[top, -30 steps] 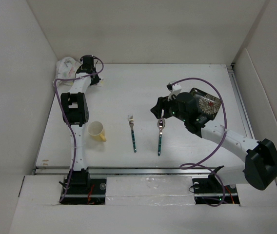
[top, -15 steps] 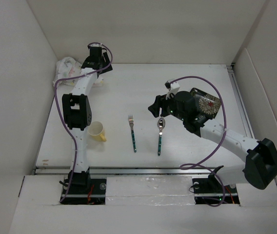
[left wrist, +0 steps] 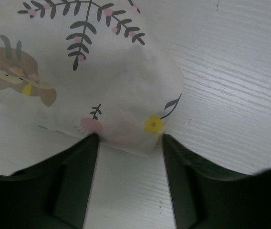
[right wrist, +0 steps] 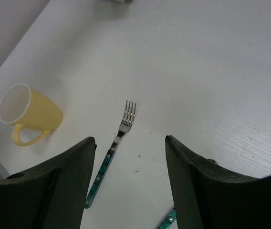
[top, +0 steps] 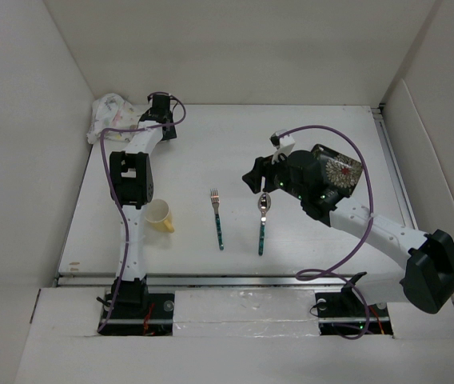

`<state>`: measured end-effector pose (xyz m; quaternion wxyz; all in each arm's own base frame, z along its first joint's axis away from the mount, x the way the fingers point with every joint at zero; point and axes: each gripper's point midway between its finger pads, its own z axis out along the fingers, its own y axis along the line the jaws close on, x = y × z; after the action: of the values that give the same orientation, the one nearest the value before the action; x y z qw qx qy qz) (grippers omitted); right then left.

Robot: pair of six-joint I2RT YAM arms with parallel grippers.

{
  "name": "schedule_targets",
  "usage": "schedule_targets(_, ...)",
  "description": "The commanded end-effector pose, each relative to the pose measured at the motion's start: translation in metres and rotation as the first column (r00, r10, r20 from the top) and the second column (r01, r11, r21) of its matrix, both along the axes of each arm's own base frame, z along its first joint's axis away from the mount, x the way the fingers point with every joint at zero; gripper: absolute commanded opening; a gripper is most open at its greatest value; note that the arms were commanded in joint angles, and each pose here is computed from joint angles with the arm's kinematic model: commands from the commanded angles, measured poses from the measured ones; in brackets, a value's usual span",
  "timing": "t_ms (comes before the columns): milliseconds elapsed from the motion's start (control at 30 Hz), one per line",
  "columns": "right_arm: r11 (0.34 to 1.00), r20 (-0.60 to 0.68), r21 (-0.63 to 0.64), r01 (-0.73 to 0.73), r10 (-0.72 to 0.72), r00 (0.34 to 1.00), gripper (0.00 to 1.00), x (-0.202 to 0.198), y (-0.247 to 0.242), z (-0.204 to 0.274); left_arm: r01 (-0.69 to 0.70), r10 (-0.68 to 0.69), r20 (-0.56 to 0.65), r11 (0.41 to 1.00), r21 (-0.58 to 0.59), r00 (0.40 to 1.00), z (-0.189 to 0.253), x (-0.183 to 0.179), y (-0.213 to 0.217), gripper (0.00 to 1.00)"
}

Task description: Set the dinner table for one person

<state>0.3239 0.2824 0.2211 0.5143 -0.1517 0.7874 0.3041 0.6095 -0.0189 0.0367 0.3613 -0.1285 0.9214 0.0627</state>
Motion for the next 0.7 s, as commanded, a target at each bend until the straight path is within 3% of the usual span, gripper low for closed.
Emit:
schedule_targets(0,0.999,0.091,0.043,-0.030,0.026,0.996,0.66,-0.004,0.007,0.038,0.008,-0.005,-0.054,0.999,0.052,0.999,-0.014,-0.004,0.006,0.46)
schedule_targets(67,0.999,0.098,0.044,-0.026,0.022,0.995,0.66,-0.004,0.005,0.041,0.002,0.003,-0.072,0.998,0.069,0.997,-0.023,-0.004,0.009,0.38)
schedule_targets(100,0.999,0.100,0.045,-0.025,0.020,0.995,0.66,-0.004,0.005,0.041,0.002,0.005,-0.075,0.997,0.083,0.997,-0.025,-0.004,0.011,0.25)
schedule_targets(133,0.999,0.103,0.045,-0.014,0.010,0.995,0.66,-0.004,0.002,0.042,-0.006,0.013,-0.074,0.996,0.092,0.997,-0.025,-0.003,0.013,0.05)
schedule_targets(167,0.999,0.103,0.045,-0.014,0.009,0.995,0.66,-0.004,0.002,0.042,-0.006,0.013,-0.074,0.996,0.092,0.997,-0.025,-0.003,0.013,0.00)
schedule_targets(267,0.999,0.105,0.036,0.009,-0.013,0.994,0.66,-0.001,-0.001,0.038,0.021,-0.021,-0.009,1.000,0.015,1.000,0.002,0.005,-0.007,0.00)
schedule_targets(400,1.000,0.094,0.028,0.010,-0.012,0.995,0.66,0.004,0.003,0.032,0.134,-0.106,0.206,0.982,-0.129,0.973,0.101,0.018,-0.056,0.00)
schedule_targets(533,0.999,0.094,0.034,0.017,-0.020,0.995,0.66,0.009,0.006,0.033,0.343,-0.224,0.397,0.903,-0.259,0.890,0.194,0.010,-0.127,0.00)
schedule_targets(667,0.997,0.094,0.027,0.067,-0.069,0.993,0.66,0.016,-0.002,0.031,0.464,-0.250,0.515,0.817,-0.343,0.820,0.255,-0.009,-0.160,0.00)
